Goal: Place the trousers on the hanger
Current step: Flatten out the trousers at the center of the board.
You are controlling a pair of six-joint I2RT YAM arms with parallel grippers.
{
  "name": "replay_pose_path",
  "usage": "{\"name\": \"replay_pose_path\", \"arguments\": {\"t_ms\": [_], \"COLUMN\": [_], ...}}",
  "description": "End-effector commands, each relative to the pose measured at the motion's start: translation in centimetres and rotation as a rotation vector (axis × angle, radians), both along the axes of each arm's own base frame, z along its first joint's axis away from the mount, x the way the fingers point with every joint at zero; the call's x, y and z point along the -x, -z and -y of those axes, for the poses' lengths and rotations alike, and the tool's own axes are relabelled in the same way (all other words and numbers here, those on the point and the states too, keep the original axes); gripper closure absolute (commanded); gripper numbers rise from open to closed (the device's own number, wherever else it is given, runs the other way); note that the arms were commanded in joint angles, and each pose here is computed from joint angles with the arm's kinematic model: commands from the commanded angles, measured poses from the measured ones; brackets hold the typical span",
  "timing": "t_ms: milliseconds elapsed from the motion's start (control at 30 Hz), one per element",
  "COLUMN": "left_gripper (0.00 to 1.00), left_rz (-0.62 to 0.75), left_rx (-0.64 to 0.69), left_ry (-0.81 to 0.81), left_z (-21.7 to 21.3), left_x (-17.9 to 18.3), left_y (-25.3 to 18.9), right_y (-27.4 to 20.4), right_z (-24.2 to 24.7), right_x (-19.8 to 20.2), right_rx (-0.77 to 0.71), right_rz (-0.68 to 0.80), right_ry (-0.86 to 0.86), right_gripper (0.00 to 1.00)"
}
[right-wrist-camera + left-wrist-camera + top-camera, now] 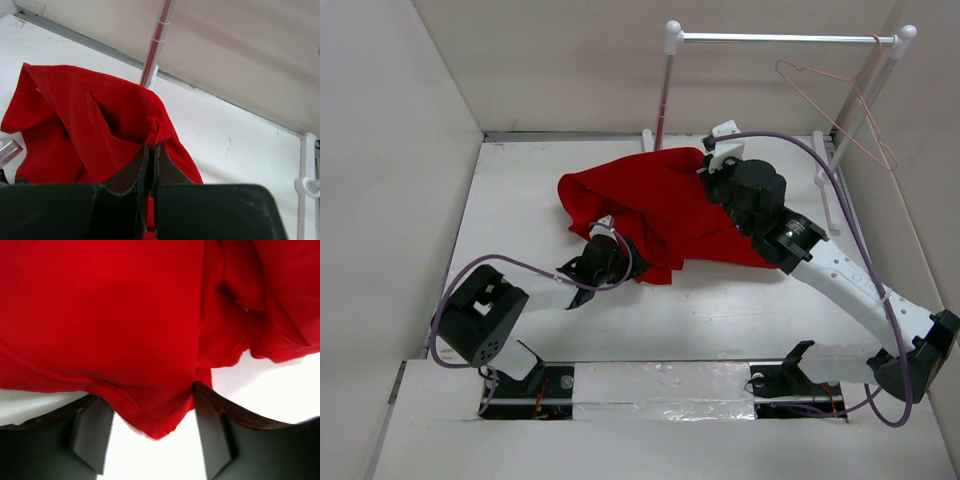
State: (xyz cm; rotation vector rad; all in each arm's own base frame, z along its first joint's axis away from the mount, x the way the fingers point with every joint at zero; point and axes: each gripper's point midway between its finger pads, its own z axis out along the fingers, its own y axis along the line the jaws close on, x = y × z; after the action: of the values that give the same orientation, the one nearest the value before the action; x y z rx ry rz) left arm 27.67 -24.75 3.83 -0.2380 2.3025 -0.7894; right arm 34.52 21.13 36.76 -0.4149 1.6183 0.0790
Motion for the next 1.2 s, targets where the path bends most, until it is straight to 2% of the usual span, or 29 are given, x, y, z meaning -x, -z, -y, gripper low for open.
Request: {"name": "replay_pose_path", "arguments": {"t_ms": [0,67,167,200,300,333,400,433,500,533,600,733,833,1000,1167], "left_gripper": [0.43,0.49,0.76,1.00,1.00,1.00,1.00,1.00,1.00,1.00,1.00,1.00,1.00,1.00,1.00], "left_rz": [0.044,0.023,-0.001,-0.006,0.001,0.042,0.056,0.112,0.122,0.178,0.184,0.300,0.369,0.487,0.558], "left_rx": [-0.030,-0.067,-0.095,-0.097,-0.124,-0.115,-0.185,-0.162,-0.228,-0.187,-0.210,-0.104,-0.113,-0.224,-0.331], "left_ry": [-0.032,-0.042,-0.036,-0.039,-0.077,-0.090,-0.141,-0.163,-0.220,-0.255,-0.285,-0.370,-0.423,-0.580,-0.709], "left_z": [0.3,0.2,0.6,0.7,-0.4,-0.8,-3.0,-3.7,-6.6,-7.7,-10.1,-13.4,-16.1,-22.3,-26.6], "left_x": [-1.6,-1.7,-1.7,-1.8,-1.7,-1.9,-1.5,-1.5,-0.8,-0.6,0.4,2.7,4.4,7.4,9.1], "left_y": [-0.5,0.6,1.7,1.8,1.1,-0.9,-2.0,-4.9,-6.3,-9.3,-10.9,-18.6,-23.4,-30.6,-32.9], "right_y": [-4.8,-5.0,-5.4,-5.5,-6.0,-6.1,-6.3,-6.5,-7.1,-7.4,-8.7,-11.4,-13.2,-15.3,-16.7], "right_z": [0.9,1.3,1.9,2.2,3.6,3.8,5.2,5.7,7.1,7.6,9.2,11.8,13.5,14.6,14.4], "right_x": [-0.1,-0.2,-0.2,-0.3,-0.1,0.0,0.4,0.7,1.6,2.1,3.5,6.9,9.7,13.1,14.5], "right_rx": [-0.085,-0.094,-0.110,-0.112,-0.113,-0.113,-0.109,-0.112,-0.121,-0.129,-0.155,-0.206,-0.247,-0.305,-0.324], "right_rz": [0.111,0.116,0.126,0.129,0.138,0.140,0.147,0.151,0.164,0.170,0.197,0.238,0.256,0.257,0.240], "right_ry": [0.006,0.011,0.009,0.015,0.044,0.049,0.089,0.104,0.138,0.147,0.173,0.198,0.195,0.131,0.062], "right_gripper": [1.00,1.00,1.00,1.00,1.00,1.00,1.00,1.00,1.00,1.00,1.00,1.00,1.00,1.00,1.00]}}
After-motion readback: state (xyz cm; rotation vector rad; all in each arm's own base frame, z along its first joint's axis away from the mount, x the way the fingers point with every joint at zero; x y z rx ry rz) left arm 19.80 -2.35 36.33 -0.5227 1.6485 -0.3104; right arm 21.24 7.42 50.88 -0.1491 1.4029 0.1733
